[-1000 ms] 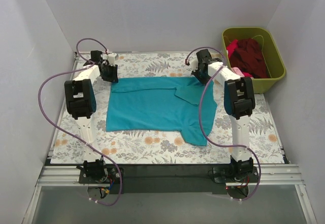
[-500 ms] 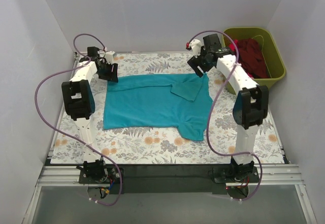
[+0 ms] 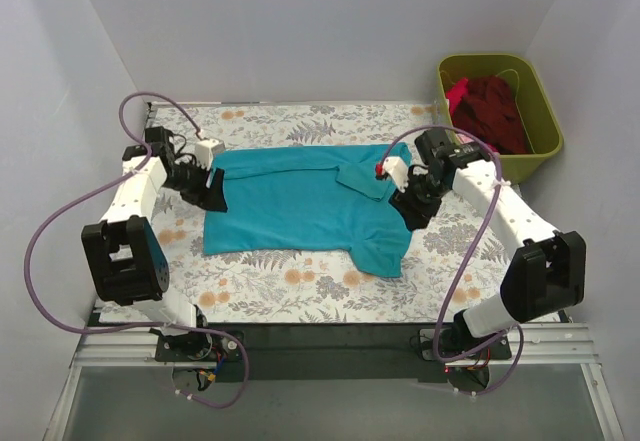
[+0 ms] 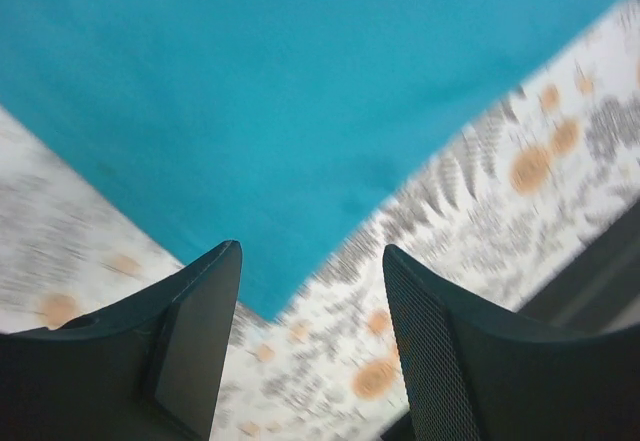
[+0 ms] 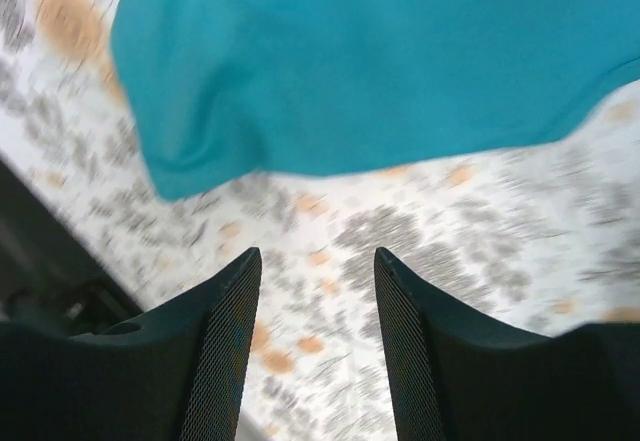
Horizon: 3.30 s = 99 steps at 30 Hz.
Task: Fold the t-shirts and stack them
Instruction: Fold the tshirt
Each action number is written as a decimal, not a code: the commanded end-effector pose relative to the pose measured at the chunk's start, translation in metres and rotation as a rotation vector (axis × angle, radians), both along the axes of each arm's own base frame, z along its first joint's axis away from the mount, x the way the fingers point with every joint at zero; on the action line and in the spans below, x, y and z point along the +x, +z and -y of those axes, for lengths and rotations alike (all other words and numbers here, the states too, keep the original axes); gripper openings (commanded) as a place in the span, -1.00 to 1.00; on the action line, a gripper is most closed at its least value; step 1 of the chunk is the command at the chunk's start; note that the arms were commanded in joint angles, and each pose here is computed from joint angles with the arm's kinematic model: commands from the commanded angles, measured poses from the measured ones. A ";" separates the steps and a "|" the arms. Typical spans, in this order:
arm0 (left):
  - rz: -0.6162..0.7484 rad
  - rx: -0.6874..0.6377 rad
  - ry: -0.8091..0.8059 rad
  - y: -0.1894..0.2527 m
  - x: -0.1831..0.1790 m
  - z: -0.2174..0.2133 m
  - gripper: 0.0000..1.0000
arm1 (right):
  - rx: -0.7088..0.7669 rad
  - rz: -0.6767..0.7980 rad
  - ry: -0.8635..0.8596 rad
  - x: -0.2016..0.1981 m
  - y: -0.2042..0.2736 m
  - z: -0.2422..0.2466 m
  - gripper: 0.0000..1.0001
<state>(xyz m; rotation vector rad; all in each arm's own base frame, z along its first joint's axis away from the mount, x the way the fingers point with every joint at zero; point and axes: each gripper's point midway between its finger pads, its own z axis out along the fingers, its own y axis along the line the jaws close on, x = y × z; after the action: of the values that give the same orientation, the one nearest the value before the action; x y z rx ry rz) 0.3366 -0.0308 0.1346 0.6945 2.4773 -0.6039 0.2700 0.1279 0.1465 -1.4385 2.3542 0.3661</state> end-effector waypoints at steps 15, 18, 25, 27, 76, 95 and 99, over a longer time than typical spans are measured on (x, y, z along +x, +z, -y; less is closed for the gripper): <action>-0.164 -0.051 0.006 -0.031 -0.118 0.023 0.15 | -0.018 -0.240 -0.051 -0.112 -0.069 -0.004 0.13; -0.163 -0.060 0.046 -0.032 -0.115 0.023 0.16 | -0.059 -0.206 -0.096 -0.095 -0.072 -0.005 0.13; -0.191 -0.061 0.066 -0.035 -0.111 0.021 0.16 | -0.088 -0.086 -0.061 -0.067 -0.073 -0.001 -0.02; -0.199 -0.072 0.062 -0.035 -0.108 0.020 0.16 | -0.092 -0.073 -0.046 -0.062 -0.075 0.002 -0.12; -0.284 0.094 0.010 -0.096 -0.113 -0.024 -0.08 | -0.025 -0.082 0.049 -0.060 -0.097 -0.020 -0.97; -0.175 0.161 -0.147 -0.100 -0.102 -0.035 -0.25 | -0.014 -0.068 0.038 -0.053 -0.087 -0.023 -0.97; -0.187 0.174 -0.155 -0.113 -0.104 -0.037 -0.26 | -0.007 -0.065 0.031 -0.051 -0.085 -0.023 -0.97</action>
<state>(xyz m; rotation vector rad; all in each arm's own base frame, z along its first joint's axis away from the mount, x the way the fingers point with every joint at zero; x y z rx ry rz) 0.2287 0.0020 0.0299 0.8991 2.7159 -0.5679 0.2094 0.1453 0.0456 -1.5249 2.4215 0.4138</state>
